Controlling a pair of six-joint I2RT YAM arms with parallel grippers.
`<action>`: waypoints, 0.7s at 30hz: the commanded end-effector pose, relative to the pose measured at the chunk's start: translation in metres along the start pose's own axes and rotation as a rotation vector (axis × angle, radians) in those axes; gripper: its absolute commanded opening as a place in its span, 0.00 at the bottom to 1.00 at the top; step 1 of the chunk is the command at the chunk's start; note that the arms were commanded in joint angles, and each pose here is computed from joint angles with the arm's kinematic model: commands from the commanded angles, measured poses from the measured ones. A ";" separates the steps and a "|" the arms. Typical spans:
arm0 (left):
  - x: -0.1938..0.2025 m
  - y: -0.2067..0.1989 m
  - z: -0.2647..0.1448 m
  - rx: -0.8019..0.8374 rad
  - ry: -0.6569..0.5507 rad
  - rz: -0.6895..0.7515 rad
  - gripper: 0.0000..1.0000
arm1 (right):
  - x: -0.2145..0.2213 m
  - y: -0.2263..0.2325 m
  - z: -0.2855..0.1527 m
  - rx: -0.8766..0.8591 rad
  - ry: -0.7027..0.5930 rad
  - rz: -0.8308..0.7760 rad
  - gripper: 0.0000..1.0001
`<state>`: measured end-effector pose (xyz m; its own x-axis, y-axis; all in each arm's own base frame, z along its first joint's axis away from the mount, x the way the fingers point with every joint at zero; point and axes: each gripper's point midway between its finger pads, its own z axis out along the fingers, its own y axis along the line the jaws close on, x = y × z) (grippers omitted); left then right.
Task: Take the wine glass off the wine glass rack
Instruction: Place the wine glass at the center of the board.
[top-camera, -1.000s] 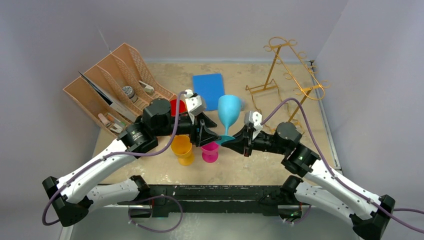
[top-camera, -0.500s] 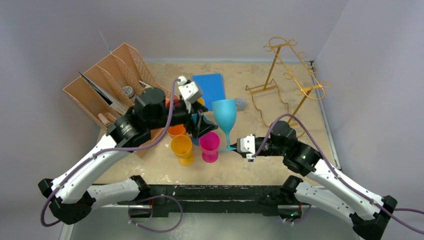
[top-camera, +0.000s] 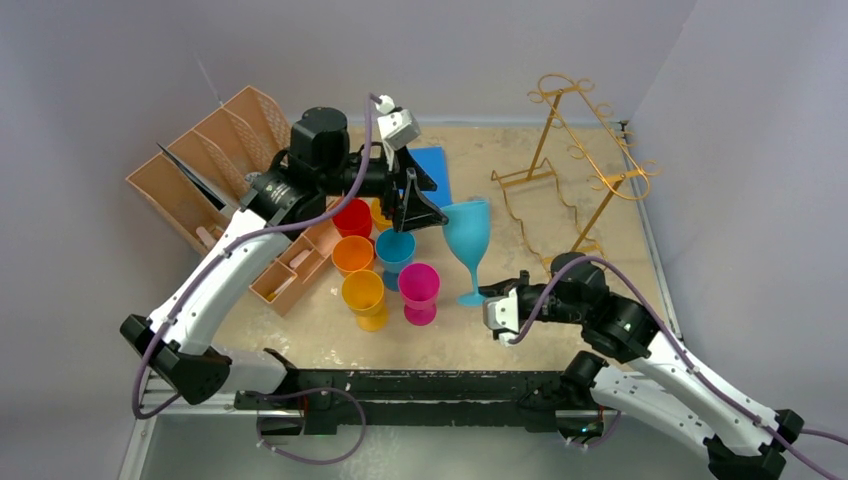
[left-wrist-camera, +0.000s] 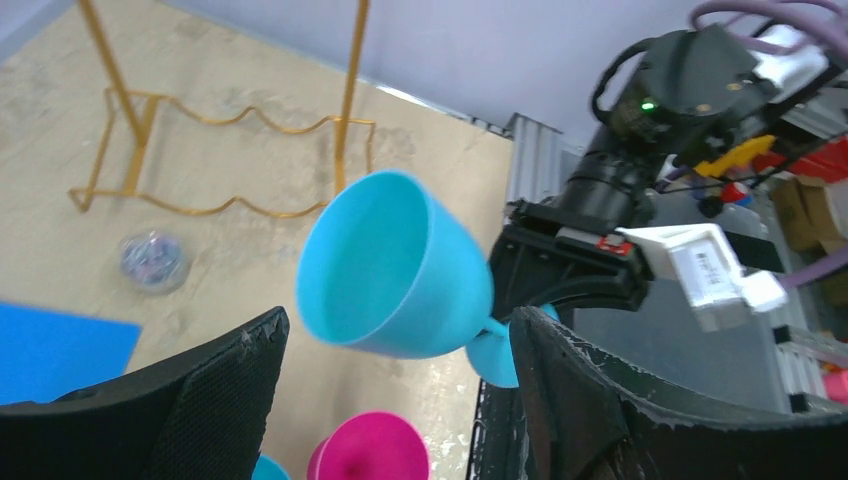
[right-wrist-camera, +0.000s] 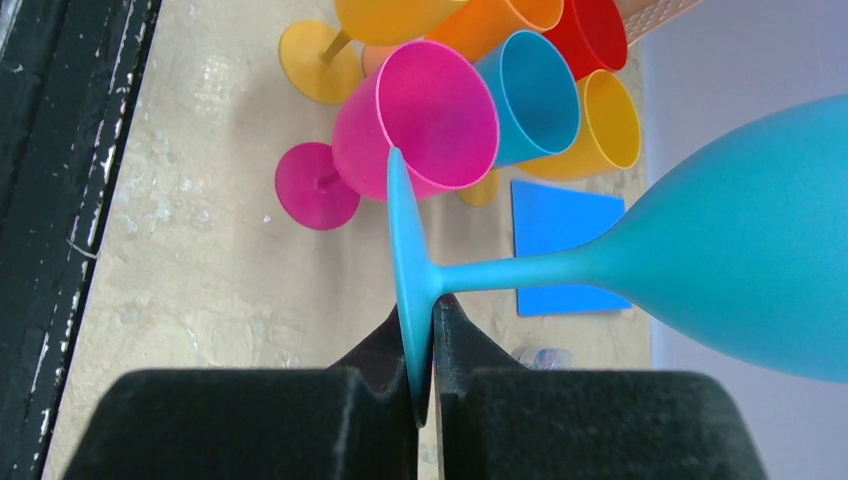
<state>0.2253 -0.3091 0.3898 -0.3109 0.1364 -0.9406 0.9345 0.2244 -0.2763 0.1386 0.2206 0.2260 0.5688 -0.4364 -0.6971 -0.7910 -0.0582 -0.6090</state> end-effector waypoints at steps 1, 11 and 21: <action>-0.019 -0.033 -0.005 0.178 -0.017 0.076 0.80 | 0.009 0.000 -0.001 -0.004 0.041 -0.044 0.00; 0.004 -0.021 0.024 0.190 0.153 0.102 0.81 | 0.008 0.004 0.000 -0.023 0.028 -0.063 0.00; 0.016 -0.013 0.044 0.242 0.200 0.060 0.64 | 0.013 0.005 0.003 -0.028 0.044 -0.060 0.00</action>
<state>0.2234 -0.3509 0.3488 -0.3286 0.3574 -0.8742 0.9407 0.0408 -0.3369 0.1414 0.2160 0.2132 0.5948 -0.4730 -0.6500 -0.7702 -0.1039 -0.6293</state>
